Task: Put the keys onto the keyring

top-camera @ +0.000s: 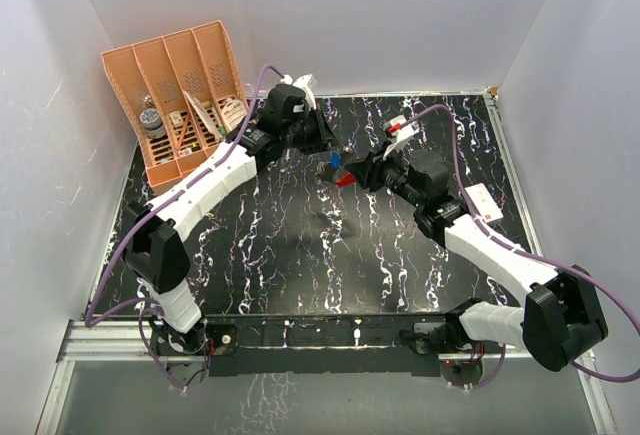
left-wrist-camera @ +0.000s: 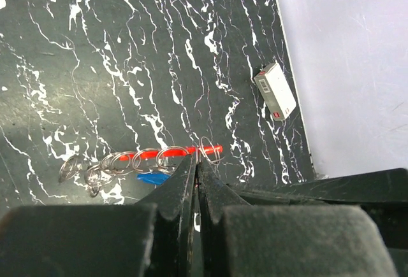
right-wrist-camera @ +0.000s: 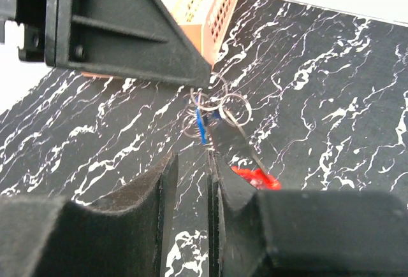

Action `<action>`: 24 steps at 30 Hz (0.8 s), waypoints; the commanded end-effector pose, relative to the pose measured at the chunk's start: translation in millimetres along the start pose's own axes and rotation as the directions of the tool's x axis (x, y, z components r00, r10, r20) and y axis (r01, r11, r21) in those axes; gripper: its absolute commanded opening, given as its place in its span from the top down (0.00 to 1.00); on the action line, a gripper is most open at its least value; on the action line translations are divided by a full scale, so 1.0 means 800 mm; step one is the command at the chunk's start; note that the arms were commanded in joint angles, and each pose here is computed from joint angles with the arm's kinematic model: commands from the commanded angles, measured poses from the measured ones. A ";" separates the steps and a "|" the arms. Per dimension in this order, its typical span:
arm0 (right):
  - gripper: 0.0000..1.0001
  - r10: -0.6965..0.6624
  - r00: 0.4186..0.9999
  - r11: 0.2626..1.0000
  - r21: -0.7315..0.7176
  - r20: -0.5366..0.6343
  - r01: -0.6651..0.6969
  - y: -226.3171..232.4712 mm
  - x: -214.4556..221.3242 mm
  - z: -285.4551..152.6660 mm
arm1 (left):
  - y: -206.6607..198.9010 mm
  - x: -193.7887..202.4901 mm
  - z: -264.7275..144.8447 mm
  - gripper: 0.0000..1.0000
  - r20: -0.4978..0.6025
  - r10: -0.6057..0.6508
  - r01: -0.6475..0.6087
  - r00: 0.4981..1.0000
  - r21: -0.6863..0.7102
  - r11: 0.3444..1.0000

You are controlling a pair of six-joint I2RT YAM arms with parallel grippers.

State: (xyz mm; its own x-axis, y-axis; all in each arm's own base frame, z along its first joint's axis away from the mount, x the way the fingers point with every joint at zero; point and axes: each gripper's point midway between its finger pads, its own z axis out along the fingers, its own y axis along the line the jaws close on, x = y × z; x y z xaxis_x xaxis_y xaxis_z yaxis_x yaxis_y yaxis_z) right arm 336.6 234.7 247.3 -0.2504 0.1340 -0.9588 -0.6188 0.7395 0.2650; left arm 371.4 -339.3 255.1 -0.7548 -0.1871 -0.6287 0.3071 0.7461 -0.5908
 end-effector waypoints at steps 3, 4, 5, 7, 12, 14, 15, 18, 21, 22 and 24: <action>0.76 -0.051 0.993 0.992 -0.108 0.107 0.062 0.023 -0.018 -0.002 | -0.026 -0.022 -0.021 1.00 0.076 -0.101 0.095 0.992 0.074 0.993; 0.76 -0.057 0.992 0.991 -0.116 0.110 0.070 0.024 -0.017 -0.002 | -0.027 -0.025 -0.022 1.00 0.083 -0.112 0.106 0.990 0.078 0.991; 0.76 -0.062 0.991 0.990 -0.122 0.117 0.076 0.025 -0.017 -0.002 | -0.028 -0.025 -0.023 1.00 0.087 -0.126 0.120 0.988 0.079 0.990; 0.76 -0.067 0.989 0.989 -0.118 0.131 0.083 0.023 -0.016 -0.001 | -0.031 -0.026 -0.024 1.00 0.086 -0.148 0.141 0.985 0.085 0.986; 0.74 -0.080 0.986 0.985 -0.138 0.143 0.100 0.025 -0.012 0.005 | -0.039 -0.026 -0.030 1.00 0.076 -0.190 0.181 0.979 0.111 0.977; 0.74 -0.077 0.987 0.985 -0.139 0.142 0.097 0.024 -0.009 0.009 | -0.043 -0.027 -0.034 1.00 0.077 -0.201 0.191 0.976 0.124 0.974; 0.74 -0.080 0.986 0.985 -0.139 0.146 0.101 0.023 -0.009 0.010 | -0.045 -0.028 -0.037 1.00 0.078 -0.207 0.196 0.975 0.129 0.972; 0.74 -0.089 0.983 0.983 -0.143 0.161 0.112 0.023 -0.012 0.013 | -0.051 -0.026 -0.042 1.00 0.067 -0.230 0.218 0.971 0.152 0.964; 0.74 -0.093 0.980 0.983 -0.142 0.175 0.118 0.023 -0.015 0.016 | -0.056 -0.025 -0.044 1.00 0.060 -0.257 0.244 0.964 0.176 0.954; 0.75 -0.091 0.981 0.983 -0.144 0.174 0.117 0.022 -0.015 0.019 | -0.057 -0.025 -0.044 1.00 0.055 -0.264 0.251 0.963 0.182 0.951; 0.75 -0.093 0.979 0.982 -0.148 0.180 0.120 0.023 -0.017 0.021 | -0.058 -0.022 -0.044 1.00 0.045 -0.276 0.263 0.960 0.188 0.946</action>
State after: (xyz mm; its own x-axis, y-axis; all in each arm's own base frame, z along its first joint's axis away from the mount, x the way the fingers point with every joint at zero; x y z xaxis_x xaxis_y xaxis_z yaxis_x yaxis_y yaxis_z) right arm 336.1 252.5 236.7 -0.1556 0.1427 -0.9775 -0.7198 0.6613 0.2111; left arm 363.1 -346.9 272.5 -0.7871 -0.3833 -0.4832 0.1604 0.6292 -0.7605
